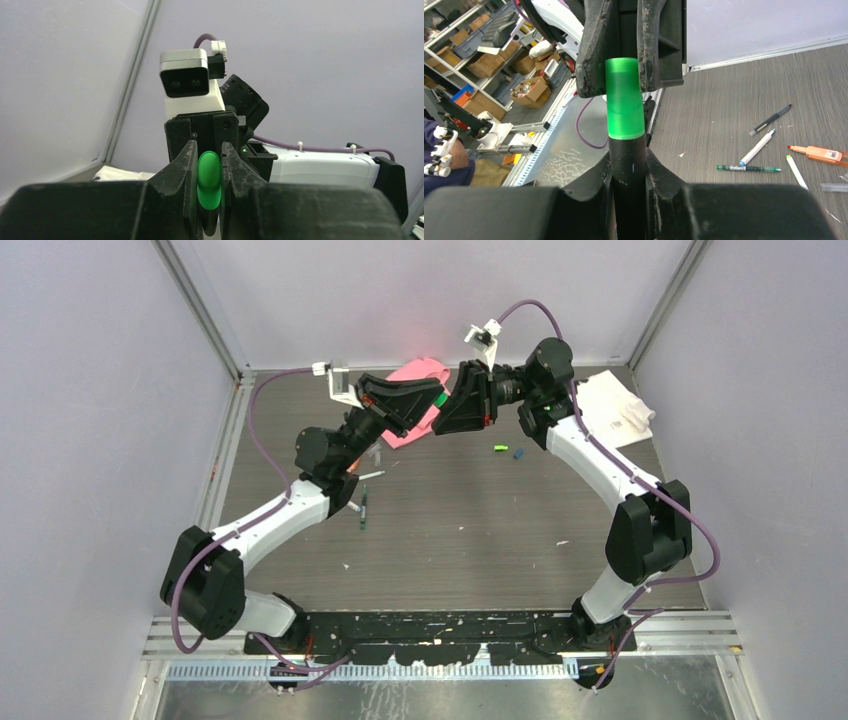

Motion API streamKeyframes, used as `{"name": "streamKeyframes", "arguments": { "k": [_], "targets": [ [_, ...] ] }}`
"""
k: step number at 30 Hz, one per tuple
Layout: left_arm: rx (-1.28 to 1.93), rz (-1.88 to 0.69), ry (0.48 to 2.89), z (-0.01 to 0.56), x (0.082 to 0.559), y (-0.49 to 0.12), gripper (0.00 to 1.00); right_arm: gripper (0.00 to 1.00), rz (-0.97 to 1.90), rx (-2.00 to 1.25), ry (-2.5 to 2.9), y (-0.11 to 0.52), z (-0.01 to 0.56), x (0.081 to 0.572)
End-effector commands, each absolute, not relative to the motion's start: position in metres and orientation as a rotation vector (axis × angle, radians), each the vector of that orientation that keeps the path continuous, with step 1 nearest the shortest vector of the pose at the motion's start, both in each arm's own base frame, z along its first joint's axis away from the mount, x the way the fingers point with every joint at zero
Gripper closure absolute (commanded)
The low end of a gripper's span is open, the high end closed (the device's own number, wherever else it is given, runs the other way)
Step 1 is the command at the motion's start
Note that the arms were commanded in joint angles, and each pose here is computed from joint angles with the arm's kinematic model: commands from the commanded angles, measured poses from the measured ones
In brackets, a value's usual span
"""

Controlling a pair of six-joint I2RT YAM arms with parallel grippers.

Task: Insert the pens into the pen caps
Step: Press the pen cap onto the pen.

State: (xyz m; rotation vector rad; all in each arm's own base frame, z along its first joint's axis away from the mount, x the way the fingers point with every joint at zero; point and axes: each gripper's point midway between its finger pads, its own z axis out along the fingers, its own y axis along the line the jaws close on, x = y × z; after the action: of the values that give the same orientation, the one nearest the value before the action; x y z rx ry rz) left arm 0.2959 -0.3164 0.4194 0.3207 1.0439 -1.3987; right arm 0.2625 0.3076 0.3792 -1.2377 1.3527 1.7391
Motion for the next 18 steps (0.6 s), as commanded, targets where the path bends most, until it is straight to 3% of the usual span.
{"name": "streamKeyframes", "arguments": {
  "k": [1,7,12,18],
  "targets": [
    [0.726,-1.597,2.141,0.156,0.192,-0.362,0.99,0.99,1.507,-0.948,0.925,0.317,0.523,0.269],
    [0.647,-1.577,2.101,0.176,0.207,-0.360,0.99,0.99,1.505,-0.957,0.947,0.318,0.515,0.270],
    [0.398,-1.570,1.920,0.244,0.255,-0.352,0.94,0.99,1.525,-0.999,1.047,0.321,0.478,0.270],
    [0.258,-1.528,1.690,0.328,0.283,-0.335,0.54,0.99,1.539,-1.022,1.170,0.317,0.427,0.258]
  ]
}}
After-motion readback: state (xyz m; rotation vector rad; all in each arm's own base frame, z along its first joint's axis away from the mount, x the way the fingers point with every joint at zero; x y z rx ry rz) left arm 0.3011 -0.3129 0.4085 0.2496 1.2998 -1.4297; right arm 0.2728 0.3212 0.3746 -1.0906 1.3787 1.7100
